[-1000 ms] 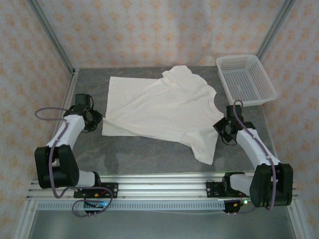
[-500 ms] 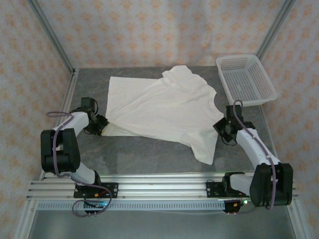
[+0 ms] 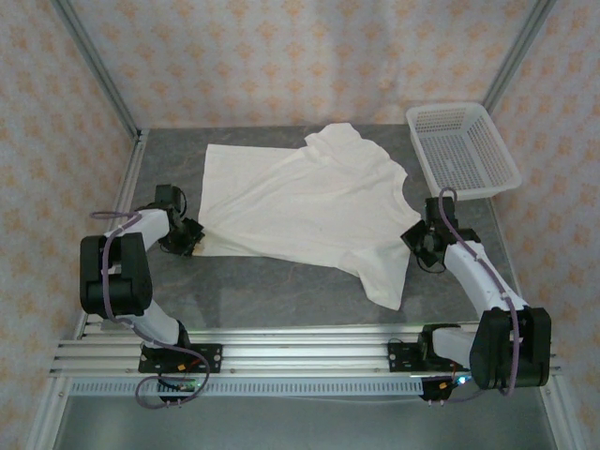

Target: Fold the inside-out t-shirt

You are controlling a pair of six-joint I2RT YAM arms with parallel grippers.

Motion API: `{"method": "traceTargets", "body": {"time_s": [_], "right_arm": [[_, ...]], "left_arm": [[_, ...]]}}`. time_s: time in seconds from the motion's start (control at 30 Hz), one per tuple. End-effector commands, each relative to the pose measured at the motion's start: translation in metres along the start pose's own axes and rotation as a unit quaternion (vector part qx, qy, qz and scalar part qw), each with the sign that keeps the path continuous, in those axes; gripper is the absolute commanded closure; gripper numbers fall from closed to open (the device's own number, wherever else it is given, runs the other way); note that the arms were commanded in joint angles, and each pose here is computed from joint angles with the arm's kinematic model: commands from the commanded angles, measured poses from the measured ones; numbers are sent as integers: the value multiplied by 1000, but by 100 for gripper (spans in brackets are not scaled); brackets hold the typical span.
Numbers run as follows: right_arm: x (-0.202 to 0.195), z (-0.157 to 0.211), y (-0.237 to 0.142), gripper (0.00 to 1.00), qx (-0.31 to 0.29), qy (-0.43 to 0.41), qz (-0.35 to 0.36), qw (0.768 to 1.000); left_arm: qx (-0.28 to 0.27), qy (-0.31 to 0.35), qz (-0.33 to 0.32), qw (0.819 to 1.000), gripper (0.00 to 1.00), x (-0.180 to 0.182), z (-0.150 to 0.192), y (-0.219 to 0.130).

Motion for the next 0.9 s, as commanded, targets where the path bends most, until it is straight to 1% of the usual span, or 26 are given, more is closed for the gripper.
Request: {"method": "traceTargets", "body": {"time_s": [0.0, 0.13, 0.23, 0.4, 0.57, 0.7, 0.8, 0.87], "right_arm": [[1, -6, -7, 100, -11, 5, 4, 1000], [1, -5, -6, 100, -11, 8, 2, 1000], [2, -6, -7, 100, -12, 7, 3, 1000], [0, -8, -10, 100, -20, 6, 13, 1000], [-14, -10, -19, 100, -50, 28, 46, 997], [-37, -2, -19, 100, -67, 57, 82, 993], [-40, 0, -25, 100, -68, 65, 67, 993], [-32, -3, -32, 100, -75, 66, 42, 994]], "left_arm": [[-28, -7, 3, 1000, 80, -3, -9, -6], [-33, -3, 0, 999, 88, -2, -9, -12], [-34, -2, 4, 999, 91, -2, -8, -18], [-42, -1, 8, 999, 100, 5, -1, -39], [-74, 7, -8, 997, 100, 31, 11, -68], [-66, 15, -27, 997, 100, 61, 29, -72], [-72, 28, -36, 996, 100, 83, 43, -80], [-92, 30, -20, 995, 100, 92, 48, -88]]}}
Point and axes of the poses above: each hand's point on the last joint's axis, 136 mm out from that joint toward the fingers, its own y axis out along the fingers, its own x axis along the line the jaws close on, z = x × y, the point moved 5 cm from there along -y, back along the fingers, and after that the axes turned 6 degrees about -y, right-handed, at the moved point
